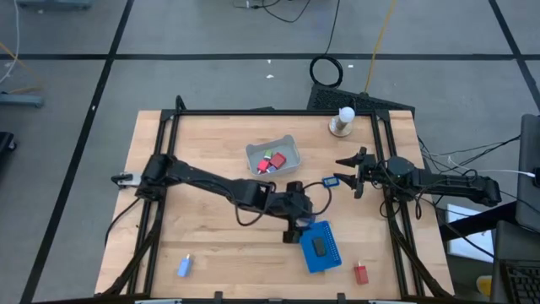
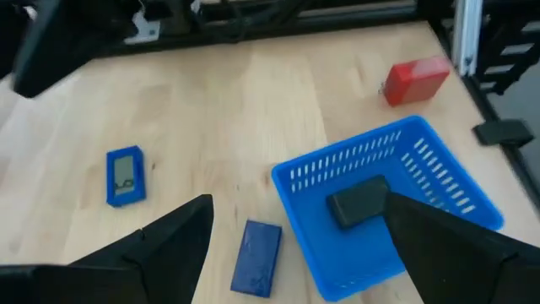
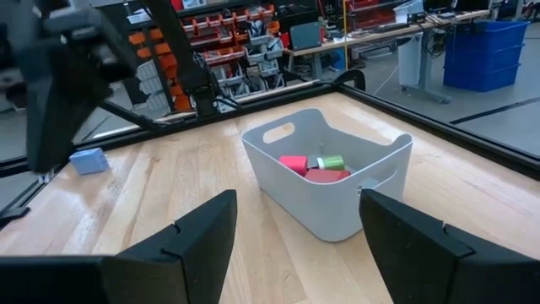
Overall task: Pick & Place Office items
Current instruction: Put the blue charger adapter into the gray bin
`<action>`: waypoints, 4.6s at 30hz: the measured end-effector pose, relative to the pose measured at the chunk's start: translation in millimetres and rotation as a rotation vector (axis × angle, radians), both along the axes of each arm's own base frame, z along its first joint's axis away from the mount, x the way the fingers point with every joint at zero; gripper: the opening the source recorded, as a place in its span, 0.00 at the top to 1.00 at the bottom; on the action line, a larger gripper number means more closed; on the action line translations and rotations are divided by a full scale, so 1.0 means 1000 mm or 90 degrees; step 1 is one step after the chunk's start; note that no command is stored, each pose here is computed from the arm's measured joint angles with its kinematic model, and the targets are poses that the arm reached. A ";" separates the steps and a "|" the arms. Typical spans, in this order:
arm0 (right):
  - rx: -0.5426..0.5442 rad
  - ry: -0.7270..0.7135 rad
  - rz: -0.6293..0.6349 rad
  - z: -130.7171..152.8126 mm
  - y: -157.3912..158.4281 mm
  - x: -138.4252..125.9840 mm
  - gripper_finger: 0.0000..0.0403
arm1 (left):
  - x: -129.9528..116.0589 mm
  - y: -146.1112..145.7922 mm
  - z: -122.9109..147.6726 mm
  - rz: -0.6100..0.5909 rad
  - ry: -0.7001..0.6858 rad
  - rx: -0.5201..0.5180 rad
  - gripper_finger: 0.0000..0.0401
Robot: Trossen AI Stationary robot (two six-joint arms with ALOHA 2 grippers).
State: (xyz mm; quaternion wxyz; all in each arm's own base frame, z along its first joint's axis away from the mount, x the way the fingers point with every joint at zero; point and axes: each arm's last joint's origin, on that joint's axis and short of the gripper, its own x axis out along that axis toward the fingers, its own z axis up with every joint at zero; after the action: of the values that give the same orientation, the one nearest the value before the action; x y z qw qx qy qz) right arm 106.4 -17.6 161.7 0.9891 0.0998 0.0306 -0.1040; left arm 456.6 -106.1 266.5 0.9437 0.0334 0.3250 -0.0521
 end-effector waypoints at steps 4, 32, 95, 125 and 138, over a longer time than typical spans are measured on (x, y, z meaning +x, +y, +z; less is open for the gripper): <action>0.000 -0.001 0.000 0.000 0.000 0.000 0.40 | -0.012 0.006 0.018 0.018 0.012 -0.017 0.13; 0.000 -0.001 0.000 0.000 0.000 0.000 0.40 | -0.146 0.032 0.077 0.417 0.439 -0.231 0.13; 0.000 0.000 0.000 0.000 0.000 0.000 0.40 | -0.328 -0.123 0.005 0.594 0.537 -0.418 0.13; 0.000 0.000 0.000 0.000 0.000 0.000 0.40 | -0.335 -0.152 -0.039 0.696 0.511 -0.400 0.13; 0.000 0.000 0.000 0.000 0.000 0.000 0.40 | -0.326 -0.146 -0.083 0.674 0.552 -0.474 0.13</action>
State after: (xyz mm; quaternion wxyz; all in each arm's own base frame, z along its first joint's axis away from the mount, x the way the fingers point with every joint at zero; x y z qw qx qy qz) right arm 106.4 -17.6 161.7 0.9891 0.0996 0.0305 -0.1040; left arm 130.6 -251.9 183.1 0.5803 -0.4687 0.5988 0.2914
